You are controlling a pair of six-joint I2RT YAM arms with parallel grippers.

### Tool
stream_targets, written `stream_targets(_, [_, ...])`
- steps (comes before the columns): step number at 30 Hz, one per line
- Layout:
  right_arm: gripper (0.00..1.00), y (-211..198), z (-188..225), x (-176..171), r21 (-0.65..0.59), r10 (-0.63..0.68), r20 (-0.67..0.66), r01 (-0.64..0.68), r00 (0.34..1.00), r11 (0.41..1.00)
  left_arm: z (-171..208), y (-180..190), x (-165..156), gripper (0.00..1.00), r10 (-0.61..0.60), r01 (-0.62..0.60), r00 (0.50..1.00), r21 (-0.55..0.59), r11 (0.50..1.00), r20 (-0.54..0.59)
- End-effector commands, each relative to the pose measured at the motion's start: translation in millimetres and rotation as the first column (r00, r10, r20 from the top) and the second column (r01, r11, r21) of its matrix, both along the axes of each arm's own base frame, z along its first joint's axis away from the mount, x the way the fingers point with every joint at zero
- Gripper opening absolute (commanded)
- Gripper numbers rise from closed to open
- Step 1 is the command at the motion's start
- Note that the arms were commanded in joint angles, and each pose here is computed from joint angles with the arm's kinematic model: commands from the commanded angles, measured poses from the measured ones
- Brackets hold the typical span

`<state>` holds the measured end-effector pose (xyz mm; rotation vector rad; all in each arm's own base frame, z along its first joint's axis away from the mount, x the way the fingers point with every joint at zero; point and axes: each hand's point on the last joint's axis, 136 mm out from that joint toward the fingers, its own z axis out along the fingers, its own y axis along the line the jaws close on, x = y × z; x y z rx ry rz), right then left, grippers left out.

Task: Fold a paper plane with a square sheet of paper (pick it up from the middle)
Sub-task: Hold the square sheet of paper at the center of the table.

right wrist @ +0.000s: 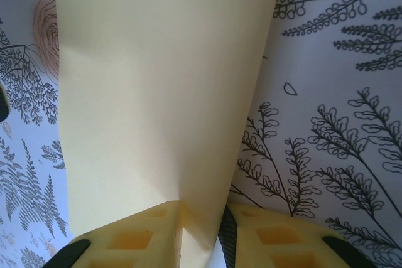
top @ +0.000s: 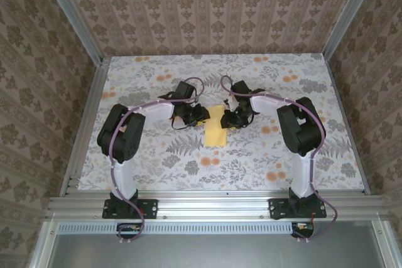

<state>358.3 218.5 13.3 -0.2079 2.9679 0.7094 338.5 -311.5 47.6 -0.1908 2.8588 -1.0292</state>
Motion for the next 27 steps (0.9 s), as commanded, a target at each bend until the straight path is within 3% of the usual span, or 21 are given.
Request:
stream_targets(1, [0.27,-33,-40,-8,-0.173,-0.054,-0.061,0.043,0.997,0.984,2,-10,2,0.29,-0.009,0.009,1.0,-0.017,1.0,-0.003])
stream_targets(27, [0.26,-42,-52,-12,-0.23,-0.095,-0.089,0.072,0.991,0.971,-10,-24,-8,0.28,-0.051,0.05,0.998,-0.02,0.999,-0.033])
